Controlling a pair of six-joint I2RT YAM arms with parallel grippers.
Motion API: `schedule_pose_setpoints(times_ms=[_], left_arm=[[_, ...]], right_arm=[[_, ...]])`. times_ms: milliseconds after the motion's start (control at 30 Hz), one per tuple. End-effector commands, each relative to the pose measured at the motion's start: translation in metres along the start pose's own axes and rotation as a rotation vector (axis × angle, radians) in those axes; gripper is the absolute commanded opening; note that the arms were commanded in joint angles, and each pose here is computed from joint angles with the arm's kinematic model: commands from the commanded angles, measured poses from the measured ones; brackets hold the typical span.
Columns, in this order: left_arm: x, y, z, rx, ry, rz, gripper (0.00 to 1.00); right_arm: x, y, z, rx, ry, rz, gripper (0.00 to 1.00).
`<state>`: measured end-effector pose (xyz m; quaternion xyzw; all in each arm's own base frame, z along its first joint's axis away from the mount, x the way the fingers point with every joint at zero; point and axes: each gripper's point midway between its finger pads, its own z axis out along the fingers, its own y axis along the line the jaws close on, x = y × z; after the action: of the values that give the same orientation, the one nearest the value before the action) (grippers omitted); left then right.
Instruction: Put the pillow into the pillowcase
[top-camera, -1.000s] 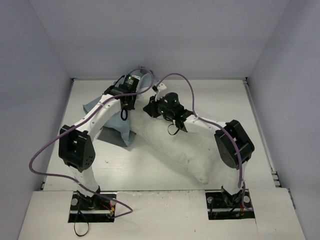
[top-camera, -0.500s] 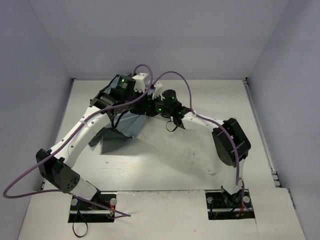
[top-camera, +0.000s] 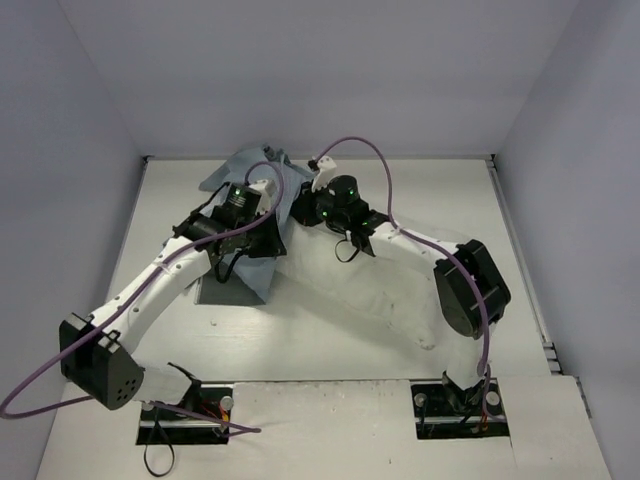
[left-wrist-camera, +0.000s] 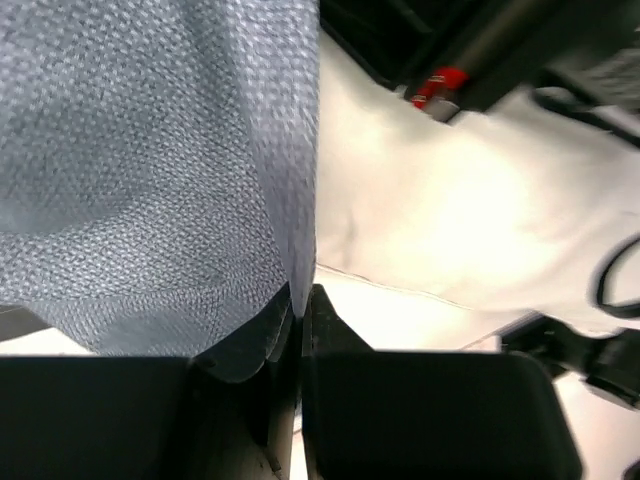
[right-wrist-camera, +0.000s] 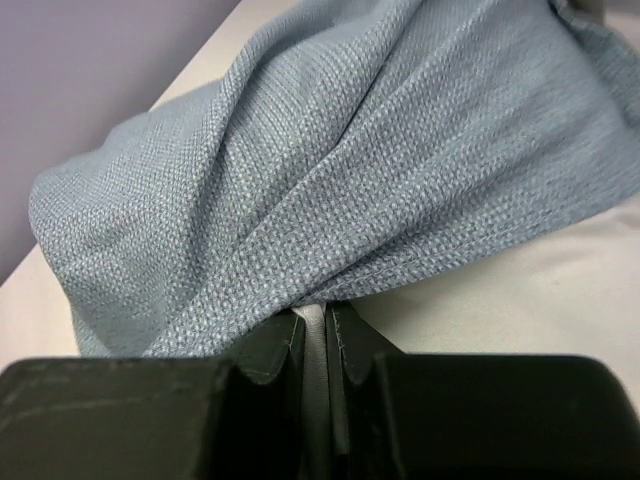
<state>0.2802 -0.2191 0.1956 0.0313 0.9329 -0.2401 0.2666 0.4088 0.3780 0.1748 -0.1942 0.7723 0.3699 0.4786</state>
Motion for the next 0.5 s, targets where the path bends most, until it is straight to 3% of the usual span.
schedule_pose_setpoints(times_ms=[0, 100, 200, 333, 467], left_arm=[[-0.028, -0.052, -0.043, 0.155, -0.107, 0.003, 0.0], [-0.037, -0.09, -0.057, 0.266, -0.107, 0.034, 0.0], [-0.036, -0.13, -0.068, 0.38, -0.072, 0.071, 0.0], [-0.052, -0.155, -0.094, 0.491, -0.143, 0.075, 0.0], [-0.039, -0.14, -0.069, 0.449, -0.096, 0.038, 0.0]], right_arm=[[-0.135, 0.004, -0.041, 0.1, -0.354, -0.029, 0.0], [-0.157, 0.021, -0.048, 0.104, -0.421, -0.025, 0.0], [-0.134, 0.024, -0.028, 0.091, -0.372, -0.008, 0.0], [-0.054, 0.016, 0.001, 0.078, -0.215, 0.045, 0.0], [0.015, 0.026, 0.017, 0.02, -0.06, 0.026, 0.0]])
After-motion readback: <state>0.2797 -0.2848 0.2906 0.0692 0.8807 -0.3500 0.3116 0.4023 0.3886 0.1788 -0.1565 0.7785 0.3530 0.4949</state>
